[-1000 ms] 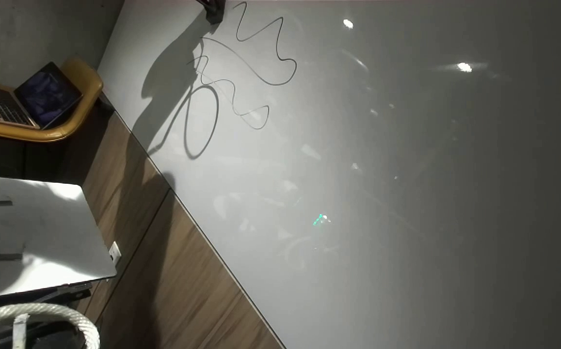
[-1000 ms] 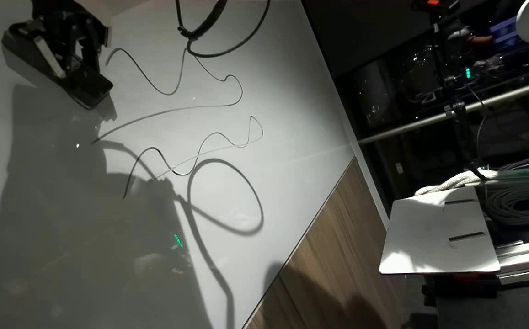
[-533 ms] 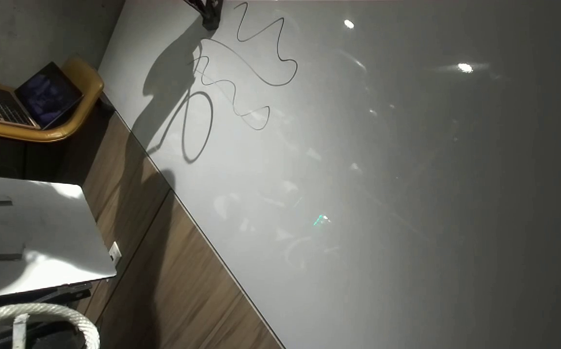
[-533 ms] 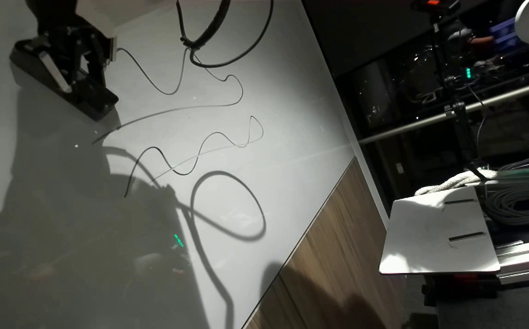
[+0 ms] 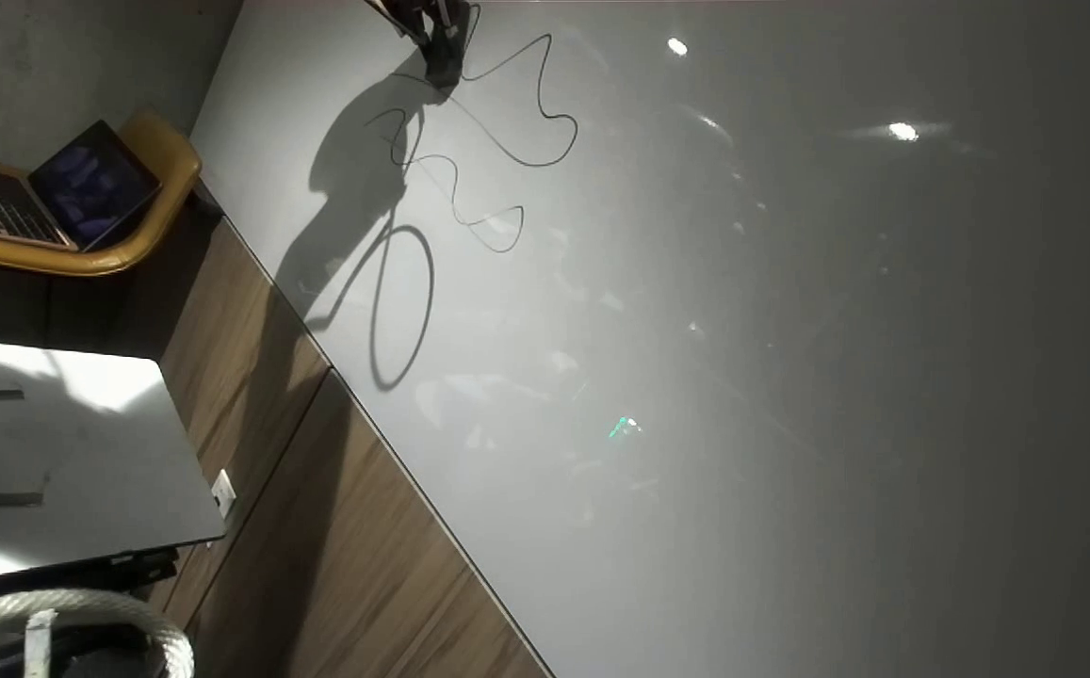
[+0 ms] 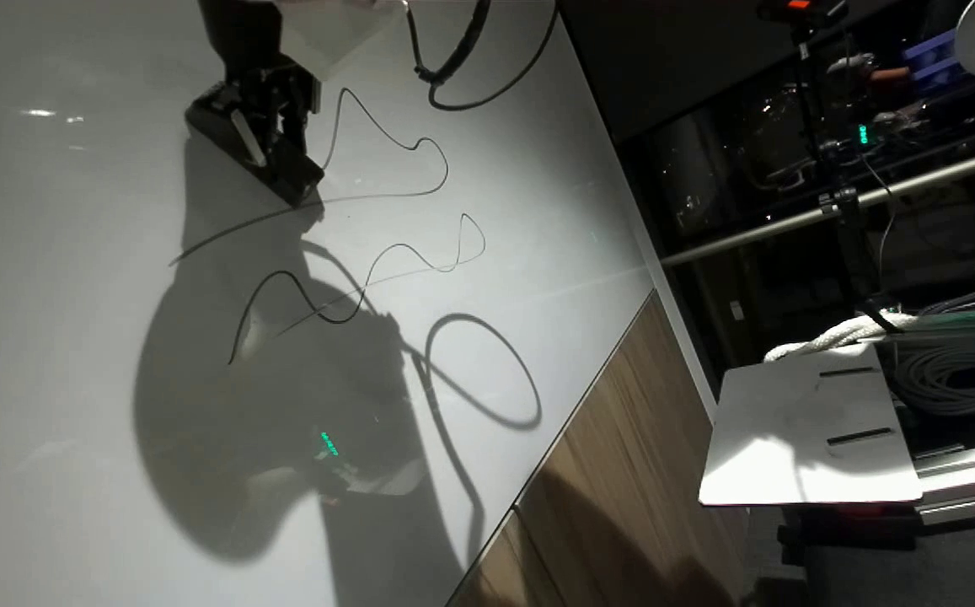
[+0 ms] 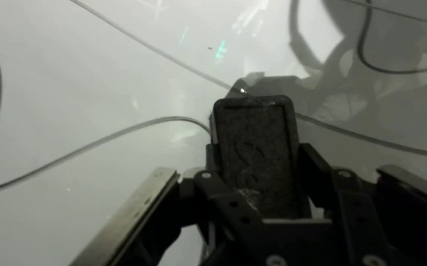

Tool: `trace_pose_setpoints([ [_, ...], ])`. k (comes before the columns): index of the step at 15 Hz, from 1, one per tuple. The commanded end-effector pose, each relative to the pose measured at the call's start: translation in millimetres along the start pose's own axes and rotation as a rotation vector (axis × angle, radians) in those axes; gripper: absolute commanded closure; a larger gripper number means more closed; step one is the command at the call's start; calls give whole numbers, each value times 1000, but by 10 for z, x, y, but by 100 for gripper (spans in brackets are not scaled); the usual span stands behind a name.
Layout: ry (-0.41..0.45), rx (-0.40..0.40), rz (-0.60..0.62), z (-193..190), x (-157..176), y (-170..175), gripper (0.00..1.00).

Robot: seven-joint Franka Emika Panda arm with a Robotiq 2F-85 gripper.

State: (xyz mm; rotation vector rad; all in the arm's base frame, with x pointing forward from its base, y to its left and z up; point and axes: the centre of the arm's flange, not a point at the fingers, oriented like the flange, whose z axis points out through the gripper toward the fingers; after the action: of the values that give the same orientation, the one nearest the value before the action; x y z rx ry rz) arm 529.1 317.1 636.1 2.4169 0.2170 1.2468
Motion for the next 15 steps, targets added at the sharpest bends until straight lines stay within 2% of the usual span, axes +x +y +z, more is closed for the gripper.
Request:
trace_pose_setpoints([
  [1, -5, -106, 64, 350, -151, 810, 71],
  [5, -27, -177, 125, 548, -369, 1483, 71],
  [10, -60, -211, 199, 910, -731, 2405, 71],
  [13, -61, -182, 247, 958, -884, 2564, 71],
  [15, -65, -120, 275, 965, -939, 2521, 71],
])
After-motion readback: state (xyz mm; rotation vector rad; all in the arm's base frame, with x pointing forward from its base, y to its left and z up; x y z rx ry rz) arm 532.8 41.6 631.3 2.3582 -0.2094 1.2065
